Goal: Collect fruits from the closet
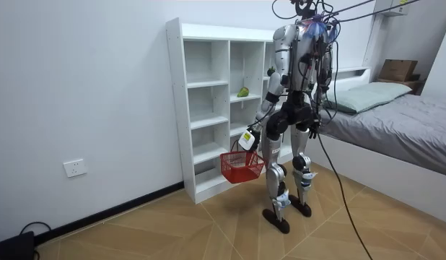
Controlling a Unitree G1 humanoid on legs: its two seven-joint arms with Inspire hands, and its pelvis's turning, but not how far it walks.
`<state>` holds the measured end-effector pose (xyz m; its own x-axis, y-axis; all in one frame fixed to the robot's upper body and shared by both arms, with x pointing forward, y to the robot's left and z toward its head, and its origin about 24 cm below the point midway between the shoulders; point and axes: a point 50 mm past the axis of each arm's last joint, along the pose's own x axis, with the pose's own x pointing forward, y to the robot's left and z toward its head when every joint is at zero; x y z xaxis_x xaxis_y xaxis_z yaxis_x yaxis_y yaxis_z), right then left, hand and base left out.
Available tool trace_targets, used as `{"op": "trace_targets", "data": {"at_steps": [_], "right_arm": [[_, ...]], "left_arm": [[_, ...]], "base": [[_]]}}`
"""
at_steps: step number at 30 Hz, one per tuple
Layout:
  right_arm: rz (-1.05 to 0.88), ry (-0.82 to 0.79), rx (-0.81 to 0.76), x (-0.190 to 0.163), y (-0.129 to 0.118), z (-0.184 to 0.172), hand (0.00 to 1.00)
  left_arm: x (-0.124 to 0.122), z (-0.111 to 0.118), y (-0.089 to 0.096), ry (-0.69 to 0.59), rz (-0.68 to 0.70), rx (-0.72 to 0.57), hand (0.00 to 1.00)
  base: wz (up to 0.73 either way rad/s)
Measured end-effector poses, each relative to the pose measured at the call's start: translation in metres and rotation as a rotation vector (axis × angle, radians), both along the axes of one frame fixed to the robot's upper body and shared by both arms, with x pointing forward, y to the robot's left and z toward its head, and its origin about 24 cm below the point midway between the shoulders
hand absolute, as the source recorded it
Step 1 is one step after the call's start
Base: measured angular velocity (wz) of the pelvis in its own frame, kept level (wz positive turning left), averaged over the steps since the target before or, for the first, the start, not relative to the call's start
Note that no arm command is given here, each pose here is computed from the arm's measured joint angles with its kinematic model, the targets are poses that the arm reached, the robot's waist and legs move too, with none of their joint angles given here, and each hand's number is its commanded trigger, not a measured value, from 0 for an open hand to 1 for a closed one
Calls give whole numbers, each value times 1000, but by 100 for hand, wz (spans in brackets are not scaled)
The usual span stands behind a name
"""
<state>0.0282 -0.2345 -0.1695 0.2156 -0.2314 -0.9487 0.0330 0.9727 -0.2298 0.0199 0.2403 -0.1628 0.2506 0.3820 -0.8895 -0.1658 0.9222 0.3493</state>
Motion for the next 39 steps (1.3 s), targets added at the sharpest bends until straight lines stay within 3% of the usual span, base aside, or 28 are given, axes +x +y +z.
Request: {"op": "trace_targets", "data": {"at_steps": [39], "right_arm": [[12,-69,-10,11,-1,3,0]], "left_arm": [[5,1,0,-23,-19,17,100]], "base": [[0]]}}
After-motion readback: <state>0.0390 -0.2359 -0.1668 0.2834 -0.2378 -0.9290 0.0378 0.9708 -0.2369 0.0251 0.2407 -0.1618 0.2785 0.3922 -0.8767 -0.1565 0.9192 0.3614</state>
